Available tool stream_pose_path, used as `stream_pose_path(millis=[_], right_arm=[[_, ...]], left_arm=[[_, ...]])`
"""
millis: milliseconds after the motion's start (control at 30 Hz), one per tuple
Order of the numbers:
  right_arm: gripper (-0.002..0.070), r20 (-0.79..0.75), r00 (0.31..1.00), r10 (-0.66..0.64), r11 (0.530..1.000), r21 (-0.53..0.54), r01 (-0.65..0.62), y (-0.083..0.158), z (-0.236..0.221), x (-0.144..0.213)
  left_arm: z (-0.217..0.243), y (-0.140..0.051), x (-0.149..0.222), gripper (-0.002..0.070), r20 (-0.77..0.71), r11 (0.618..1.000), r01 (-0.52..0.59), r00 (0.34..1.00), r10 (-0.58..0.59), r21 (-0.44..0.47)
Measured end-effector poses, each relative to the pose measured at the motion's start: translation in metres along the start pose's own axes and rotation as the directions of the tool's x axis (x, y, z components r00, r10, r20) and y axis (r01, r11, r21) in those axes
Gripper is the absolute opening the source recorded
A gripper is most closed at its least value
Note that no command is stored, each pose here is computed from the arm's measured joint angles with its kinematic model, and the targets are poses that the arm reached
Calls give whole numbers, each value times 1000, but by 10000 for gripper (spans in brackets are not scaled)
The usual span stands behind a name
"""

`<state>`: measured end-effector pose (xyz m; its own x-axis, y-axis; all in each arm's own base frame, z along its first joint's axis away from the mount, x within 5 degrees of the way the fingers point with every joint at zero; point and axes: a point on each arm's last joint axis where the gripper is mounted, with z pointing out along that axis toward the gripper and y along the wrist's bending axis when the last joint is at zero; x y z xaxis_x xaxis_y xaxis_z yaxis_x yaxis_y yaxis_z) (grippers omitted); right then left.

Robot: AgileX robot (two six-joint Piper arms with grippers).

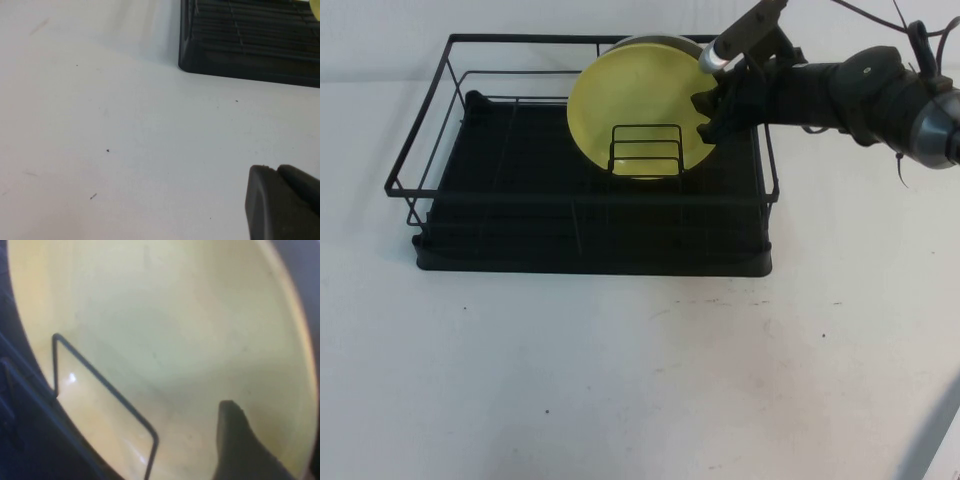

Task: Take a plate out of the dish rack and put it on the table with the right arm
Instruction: Grasp the plate from the shelf

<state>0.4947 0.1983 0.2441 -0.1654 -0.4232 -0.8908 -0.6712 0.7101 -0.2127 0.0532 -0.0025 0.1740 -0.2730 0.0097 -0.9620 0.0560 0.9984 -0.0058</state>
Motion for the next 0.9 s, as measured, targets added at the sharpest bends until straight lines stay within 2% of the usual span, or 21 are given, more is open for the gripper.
stream_pose_path(millis=[433,733,900], right_arm=[[27,14,1000,20,999,26,-20,-2,0,-1],[20,20,999,32,999,15,-32,-1,-1,-2],[20,49,999,6,1000,9,-7,-2,-15,-20]], left_arm=[[0,0,0,-4,0,1000,0,1000,0,0],[0,0,0,-4,0,1000,0,1000,0,0],[0,0,0,-4,0,1000,0,1000,0,0]])
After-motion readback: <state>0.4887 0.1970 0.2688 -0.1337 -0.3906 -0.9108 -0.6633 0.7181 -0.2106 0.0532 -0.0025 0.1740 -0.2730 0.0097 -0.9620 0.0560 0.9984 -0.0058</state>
